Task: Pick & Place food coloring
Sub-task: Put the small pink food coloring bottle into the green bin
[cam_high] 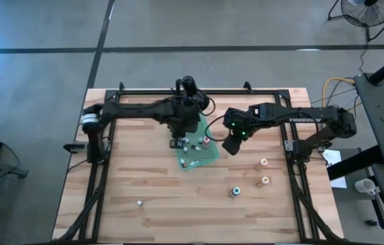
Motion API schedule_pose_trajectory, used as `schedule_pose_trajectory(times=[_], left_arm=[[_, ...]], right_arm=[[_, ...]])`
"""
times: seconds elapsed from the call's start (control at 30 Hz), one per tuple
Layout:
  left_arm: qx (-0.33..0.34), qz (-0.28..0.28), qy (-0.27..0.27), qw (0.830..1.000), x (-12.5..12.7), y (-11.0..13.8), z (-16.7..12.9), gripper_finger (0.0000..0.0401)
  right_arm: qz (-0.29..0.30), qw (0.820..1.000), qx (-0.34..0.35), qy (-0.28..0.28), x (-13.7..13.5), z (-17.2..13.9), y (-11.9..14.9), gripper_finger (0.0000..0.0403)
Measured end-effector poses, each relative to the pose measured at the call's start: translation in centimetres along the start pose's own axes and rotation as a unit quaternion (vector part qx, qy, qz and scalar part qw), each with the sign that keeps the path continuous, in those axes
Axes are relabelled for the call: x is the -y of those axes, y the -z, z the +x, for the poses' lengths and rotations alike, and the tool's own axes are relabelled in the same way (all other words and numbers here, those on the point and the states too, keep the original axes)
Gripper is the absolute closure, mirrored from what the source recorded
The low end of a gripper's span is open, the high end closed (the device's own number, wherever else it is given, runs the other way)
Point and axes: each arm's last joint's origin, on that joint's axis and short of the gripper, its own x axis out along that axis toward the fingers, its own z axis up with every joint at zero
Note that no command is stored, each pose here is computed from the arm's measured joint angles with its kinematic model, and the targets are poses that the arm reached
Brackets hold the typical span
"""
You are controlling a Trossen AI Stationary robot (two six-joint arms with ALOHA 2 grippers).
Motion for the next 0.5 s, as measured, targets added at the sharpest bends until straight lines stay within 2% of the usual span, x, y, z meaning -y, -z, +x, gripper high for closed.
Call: schedule_pose_trajectory(times=[0.23, 0.5], left_arm=[[-0.023, 0.002, -0.005, 1.000, -0.7, 0.2, 1.8, 0.0371], [-0.030, -0.029, -0.038, 0.998, -1.9, 0.4, 2.5, 0.0371]], right_arm=[[-0.001, 1.000, -0.004, 0.003, 0.1, 0.2, 0.2, 0.0296], [-0.006, 1.000, -0.010, 0.023, 0.5, 1.0, 0.6, 0.0301]])
